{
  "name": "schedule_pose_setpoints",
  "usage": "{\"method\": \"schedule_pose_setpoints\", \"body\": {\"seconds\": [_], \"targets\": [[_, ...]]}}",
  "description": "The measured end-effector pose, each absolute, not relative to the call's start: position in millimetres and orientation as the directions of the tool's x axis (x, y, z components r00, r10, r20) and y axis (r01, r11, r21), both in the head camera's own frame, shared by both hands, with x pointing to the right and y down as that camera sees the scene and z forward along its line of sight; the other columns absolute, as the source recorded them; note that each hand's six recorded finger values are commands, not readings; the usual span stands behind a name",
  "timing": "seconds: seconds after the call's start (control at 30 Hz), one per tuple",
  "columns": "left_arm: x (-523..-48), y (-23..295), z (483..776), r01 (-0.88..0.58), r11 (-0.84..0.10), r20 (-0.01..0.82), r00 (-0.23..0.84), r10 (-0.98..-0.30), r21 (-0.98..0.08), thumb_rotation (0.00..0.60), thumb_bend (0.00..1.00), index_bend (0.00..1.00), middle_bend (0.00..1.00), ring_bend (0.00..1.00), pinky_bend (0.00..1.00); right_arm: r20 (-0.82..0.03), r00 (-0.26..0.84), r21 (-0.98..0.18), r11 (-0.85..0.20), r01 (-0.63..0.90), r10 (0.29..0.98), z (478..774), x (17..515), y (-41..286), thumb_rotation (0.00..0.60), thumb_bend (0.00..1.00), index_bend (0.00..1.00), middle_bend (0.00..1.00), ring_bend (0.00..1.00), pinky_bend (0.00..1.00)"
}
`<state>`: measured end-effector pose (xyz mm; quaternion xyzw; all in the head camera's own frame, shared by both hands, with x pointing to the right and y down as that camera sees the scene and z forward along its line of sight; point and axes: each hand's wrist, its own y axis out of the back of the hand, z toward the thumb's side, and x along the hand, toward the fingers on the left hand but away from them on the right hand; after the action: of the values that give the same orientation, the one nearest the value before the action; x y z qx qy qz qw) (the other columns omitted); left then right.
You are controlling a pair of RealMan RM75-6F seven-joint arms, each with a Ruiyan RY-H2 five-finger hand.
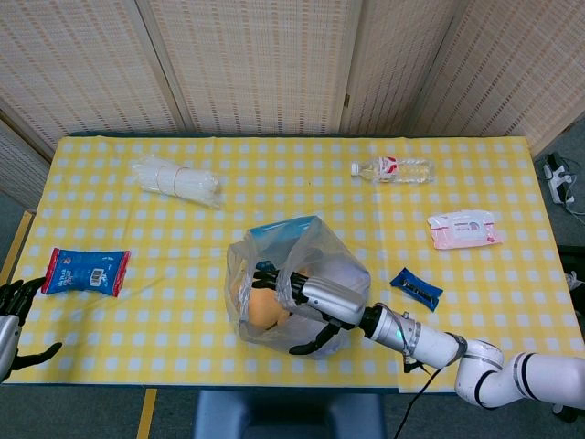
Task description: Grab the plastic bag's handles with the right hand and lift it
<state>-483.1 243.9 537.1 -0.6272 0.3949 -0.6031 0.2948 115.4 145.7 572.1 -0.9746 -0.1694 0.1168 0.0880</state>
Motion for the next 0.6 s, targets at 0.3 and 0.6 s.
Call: {"method": "schedule_pose_setpoints", "body": {"seconds": [0.3,0.6], "targets": [[-483,244,536,-0.143,-0.513,0.522,-0.034,-0.852,-0.846,0.600,0.19,0.04,0.13,0.06,0.00,-0.169,0.926,-0.223,-0.928,0.298,0.338,570,103,145,0.600,0.21,0.00,0.00,0.00,0.00],[-483,245,535,-0.141,-0.510,0.520,-0.035,-0.854,-0.848,0.600,0.19,0.04,0.13,0.06,0.00,-0.157,0.930,-0.250,-0.924,0.288,0.332,573,79,137,0.600,0.21,0.00,0.00,0.00,0.00]]}}
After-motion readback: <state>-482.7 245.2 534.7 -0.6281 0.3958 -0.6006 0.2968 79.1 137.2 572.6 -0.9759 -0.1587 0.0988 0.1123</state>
